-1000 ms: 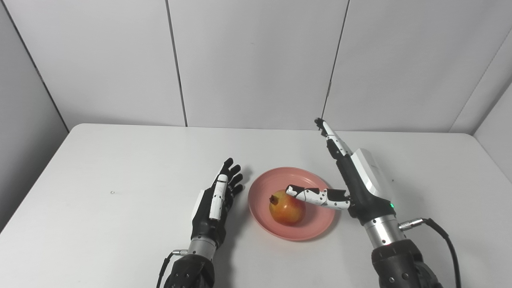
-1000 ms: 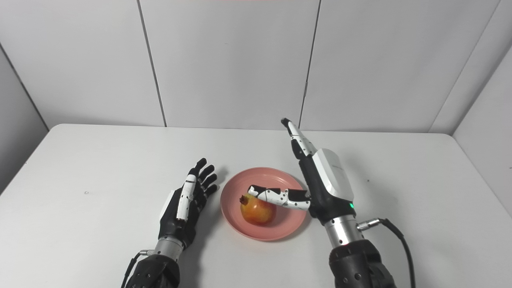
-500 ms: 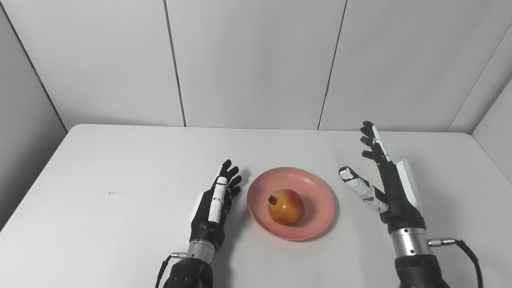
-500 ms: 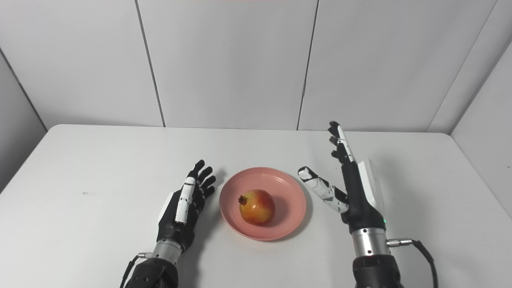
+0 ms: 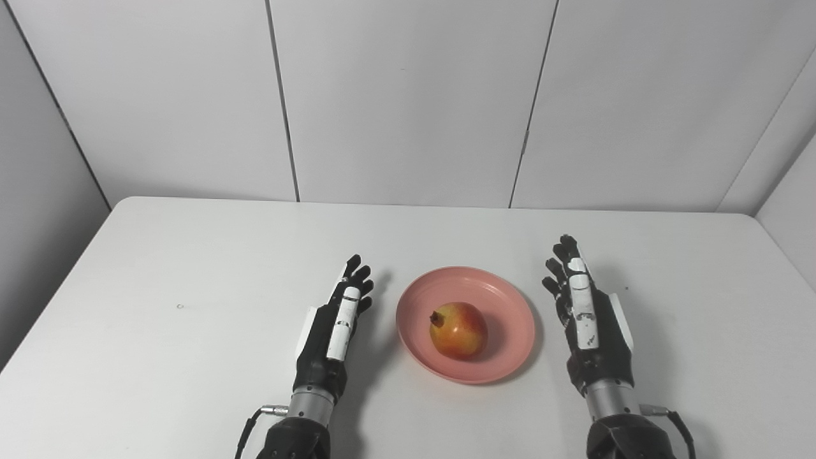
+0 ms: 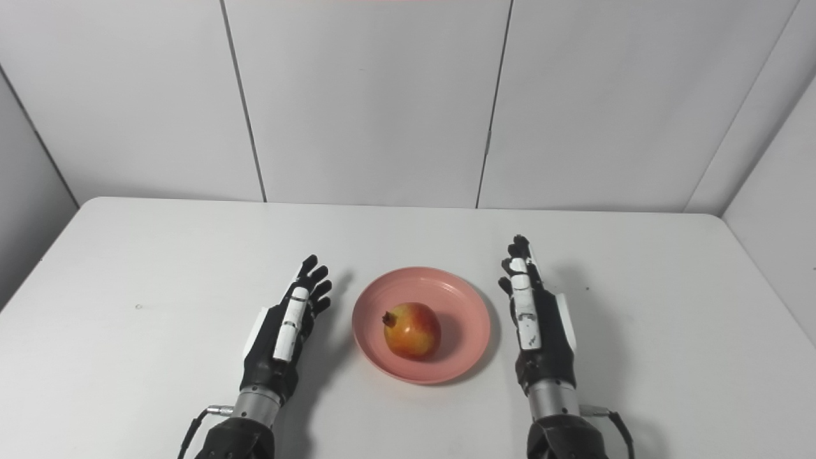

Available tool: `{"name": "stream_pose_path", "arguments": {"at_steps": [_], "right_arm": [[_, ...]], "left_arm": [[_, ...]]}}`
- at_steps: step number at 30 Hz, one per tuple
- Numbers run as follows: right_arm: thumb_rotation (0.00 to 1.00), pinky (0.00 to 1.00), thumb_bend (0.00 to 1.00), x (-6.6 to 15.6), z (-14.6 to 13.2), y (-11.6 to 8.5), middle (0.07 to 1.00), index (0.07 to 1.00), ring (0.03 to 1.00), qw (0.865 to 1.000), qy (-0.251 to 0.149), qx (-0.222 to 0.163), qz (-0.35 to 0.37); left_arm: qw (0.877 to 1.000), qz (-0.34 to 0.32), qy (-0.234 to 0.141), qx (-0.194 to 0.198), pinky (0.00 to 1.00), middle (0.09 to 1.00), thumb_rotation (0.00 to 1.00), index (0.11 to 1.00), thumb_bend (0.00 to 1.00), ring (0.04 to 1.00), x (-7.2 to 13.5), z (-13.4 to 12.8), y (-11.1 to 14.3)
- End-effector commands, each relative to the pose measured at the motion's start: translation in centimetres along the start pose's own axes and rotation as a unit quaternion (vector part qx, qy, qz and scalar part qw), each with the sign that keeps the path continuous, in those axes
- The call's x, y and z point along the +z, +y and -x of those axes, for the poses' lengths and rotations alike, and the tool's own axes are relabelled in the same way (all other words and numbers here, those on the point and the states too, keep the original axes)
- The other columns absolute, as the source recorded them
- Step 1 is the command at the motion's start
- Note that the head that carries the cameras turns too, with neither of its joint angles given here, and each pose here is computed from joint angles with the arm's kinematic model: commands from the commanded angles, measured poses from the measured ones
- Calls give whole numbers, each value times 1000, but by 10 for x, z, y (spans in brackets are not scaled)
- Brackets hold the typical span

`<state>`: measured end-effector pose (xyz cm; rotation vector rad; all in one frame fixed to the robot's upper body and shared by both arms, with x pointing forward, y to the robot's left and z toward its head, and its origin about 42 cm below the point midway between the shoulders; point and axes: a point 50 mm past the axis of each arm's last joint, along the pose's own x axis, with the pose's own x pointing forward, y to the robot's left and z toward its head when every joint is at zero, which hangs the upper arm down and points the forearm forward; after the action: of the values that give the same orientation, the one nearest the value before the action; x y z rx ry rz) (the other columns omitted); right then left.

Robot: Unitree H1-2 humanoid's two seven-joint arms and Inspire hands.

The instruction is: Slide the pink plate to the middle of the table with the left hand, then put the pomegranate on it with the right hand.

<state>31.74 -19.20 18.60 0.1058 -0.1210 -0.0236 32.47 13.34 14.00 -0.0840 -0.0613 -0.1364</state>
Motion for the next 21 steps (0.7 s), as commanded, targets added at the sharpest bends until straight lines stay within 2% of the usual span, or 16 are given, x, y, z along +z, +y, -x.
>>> {"name": "stream_pose_path", "arguments": {"at_steps": [1,7,15,21], "right_arm": [[1000,953,505,10,-7,2,966,962,963,1000,-13,-2,-19],[1000,955,348,12,-7,0,955,942,954,999,-9,-5,-30],[1000,953,295,9,-8,0,956,945,951,1000,-12,-4,-17],[1000,944,303,7,-8,2,945,935,938,1000,-8,-3,-12]], "left_arm": [[999,-9,-49,-1,935,960,1000,954,439,943,16,-7,-3],[999,-9,-52,0,947,965,1000,960,443,948,16,-8,-4],[998,-10,-54,5,938,962,1000,958,447,942,16,-9,0],[998,-13,-55,2,932,960,1000,956,445,941,14,-10,2]]}}
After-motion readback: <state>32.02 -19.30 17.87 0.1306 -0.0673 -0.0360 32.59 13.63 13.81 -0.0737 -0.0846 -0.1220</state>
